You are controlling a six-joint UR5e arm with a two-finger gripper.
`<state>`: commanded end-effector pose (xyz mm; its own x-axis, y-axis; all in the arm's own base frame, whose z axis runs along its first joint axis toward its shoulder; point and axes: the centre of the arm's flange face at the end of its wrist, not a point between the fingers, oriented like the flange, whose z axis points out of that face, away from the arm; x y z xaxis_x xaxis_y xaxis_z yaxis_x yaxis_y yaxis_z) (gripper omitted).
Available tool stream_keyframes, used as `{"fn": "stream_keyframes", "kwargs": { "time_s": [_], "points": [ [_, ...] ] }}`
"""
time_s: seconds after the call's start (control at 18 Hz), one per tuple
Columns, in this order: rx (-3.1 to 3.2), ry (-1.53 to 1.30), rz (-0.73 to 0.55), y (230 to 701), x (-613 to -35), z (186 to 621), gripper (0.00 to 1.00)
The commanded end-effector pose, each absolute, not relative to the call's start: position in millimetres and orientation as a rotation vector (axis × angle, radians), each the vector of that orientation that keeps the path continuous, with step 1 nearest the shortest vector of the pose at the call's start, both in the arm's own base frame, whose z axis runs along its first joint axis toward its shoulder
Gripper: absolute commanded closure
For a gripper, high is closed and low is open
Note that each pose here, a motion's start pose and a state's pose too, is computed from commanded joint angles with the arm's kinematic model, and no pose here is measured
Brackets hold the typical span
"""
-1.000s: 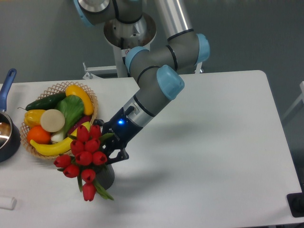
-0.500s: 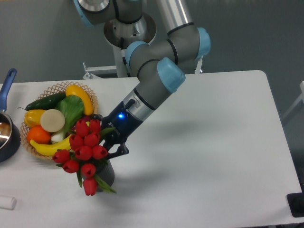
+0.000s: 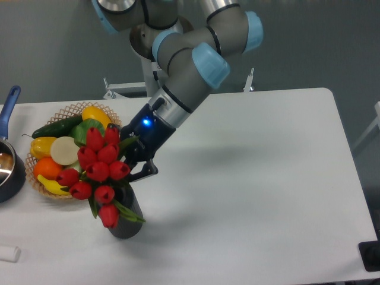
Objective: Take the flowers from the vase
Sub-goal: 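Lift the tulip bunch up out of the black vase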
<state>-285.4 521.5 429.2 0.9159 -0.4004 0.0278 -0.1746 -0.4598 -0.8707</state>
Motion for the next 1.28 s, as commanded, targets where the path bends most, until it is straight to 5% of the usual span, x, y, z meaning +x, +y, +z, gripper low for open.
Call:
{"fn": "stream_keyframes", "kwargs": {
  "time_s": [0.78,1.28],
  "points": [
    [-1.984,0.372,-0.201,514,-316,494,0.63],
    [-1.973,0.216,-0.283,513,-314,532,0.64]
  ]
}}
